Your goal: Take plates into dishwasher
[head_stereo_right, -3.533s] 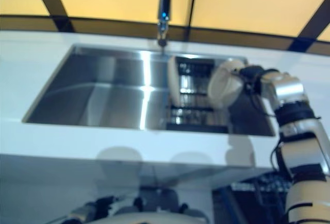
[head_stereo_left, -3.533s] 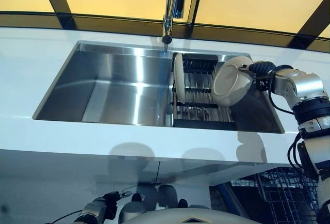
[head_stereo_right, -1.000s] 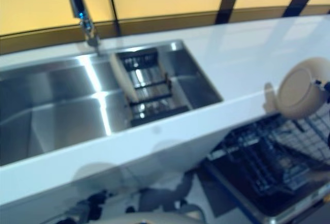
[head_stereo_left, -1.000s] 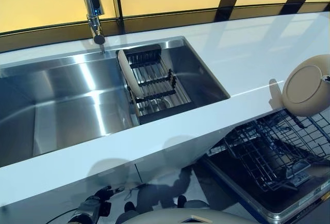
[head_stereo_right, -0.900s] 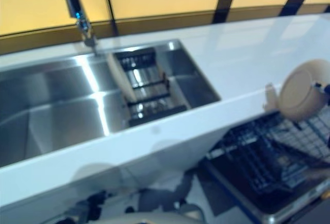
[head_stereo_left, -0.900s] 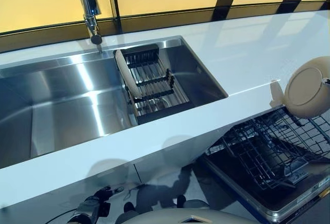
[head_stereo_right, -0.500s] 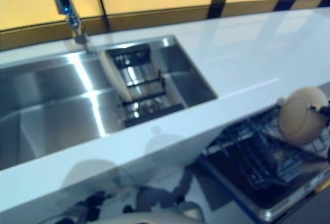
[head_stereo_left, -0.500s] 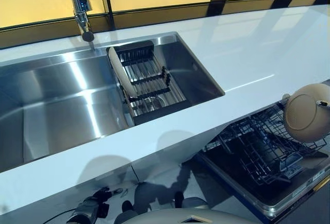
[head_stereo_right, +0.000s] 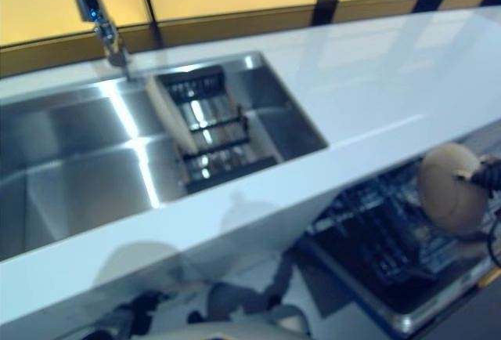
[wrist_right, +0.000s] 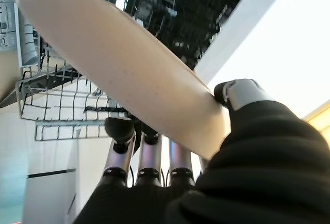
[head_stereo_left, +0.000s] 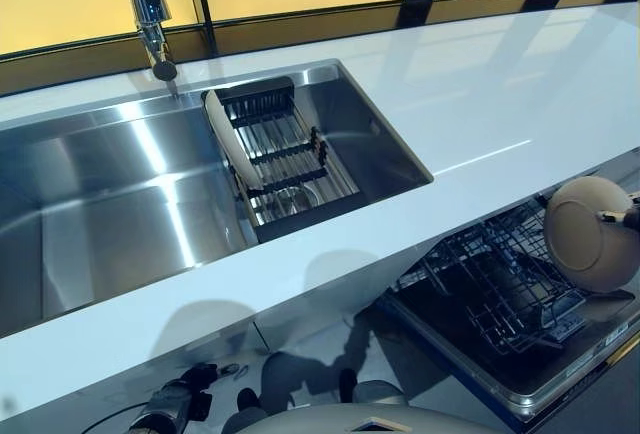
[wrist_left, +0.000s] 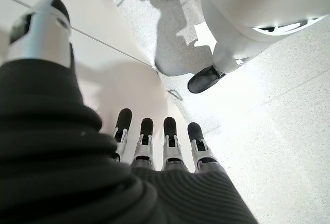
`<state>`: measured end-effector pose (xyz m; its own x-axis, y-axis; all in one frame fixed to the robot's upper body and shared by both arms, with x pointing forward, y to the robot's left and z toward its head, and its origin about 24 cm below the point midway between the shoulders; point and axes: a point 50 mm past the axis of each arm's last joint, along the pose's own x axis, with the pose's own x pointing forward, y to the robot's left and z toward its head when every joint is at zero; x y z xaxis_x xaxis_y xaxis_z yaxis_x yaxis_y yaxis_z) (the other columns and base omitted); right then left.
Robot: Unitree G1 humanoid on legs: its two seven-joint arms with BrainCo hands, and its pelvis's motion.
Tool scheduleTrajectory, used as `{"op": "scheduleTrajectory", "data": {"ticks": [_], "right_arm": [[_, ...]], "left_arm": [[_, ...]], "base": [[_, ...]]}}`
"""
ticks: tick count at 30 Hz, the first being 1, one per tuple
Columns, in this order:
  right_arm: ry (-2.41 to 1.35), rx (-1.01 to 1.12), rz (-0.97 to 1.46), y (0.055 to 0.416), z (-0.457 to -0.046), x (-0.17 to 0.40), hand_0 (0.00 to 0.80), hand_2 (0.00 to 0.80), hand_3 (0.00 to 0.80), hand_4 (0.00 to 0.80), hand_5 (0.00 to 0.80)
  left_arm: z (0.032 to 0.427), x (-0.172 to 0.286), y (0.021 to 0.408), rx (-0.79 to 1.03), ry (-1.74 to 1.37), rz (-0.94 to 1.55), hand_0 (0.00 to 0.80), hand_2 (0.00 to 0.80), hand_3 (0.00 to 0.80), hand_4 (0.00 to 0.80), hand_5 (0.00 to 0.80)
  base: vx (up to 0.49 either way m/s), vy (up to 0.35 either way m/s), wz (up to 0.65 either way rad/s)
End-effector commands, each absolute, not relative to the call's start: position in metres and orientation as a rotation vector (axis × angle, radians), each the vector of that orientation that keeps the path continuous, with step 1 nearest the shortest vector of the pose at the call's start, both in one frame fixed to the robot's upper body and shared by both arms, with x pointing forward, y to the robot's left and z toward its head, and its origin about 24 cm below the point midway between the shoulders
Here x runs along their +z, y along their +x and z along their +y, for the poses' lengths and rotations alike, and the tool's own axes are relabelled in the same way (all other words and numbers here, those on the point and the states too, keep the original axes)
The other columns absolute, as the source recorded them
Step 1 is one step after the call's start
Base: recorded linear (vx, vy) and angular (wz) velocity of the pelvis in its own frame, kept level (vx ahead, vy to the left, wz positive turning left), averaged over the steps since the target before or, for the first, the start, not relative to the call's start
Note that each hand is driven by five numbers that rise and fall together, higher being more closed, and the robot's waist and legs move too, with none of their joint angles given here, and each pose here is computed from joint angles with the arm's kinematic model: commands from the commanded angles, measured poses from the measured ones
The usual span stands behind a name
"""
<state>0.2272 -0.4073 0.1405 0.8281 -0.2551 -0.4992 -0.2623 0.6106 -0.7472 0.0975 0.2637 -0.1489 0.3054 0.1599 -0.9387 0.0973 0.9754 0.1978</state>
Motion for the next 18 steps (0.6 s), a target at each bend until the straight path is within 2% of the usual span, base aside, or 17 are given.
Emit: {"op": "scheduleTrajectory", "data": {"ticks": [1, 18], "right_arm": [[-0.993, 0.048, 0.504, 0.249, -0.390, 0.156, 0.800, 0.800, 0.800, 0.800, 0.800], [-0.891, 0.193, 0.580, 0.267, -0.361, 0.103, 0.800, 0.800, 0.800, 0.800, 0.800]], "left_arm": [[0.275, -0.141, 0.117, 0.047, 0.280, 1.228, 0.000, 0.000, 0.000, 0.000, 0.000], [0.272, -0.137, 0.127, 0.039, 0.252, 1.184, 0.000, 0.000, 0.000, 0.000, 0.000]], "base": [[0.000, 0.000, 0.00], [0.001, -0.003, 0.00]]}}
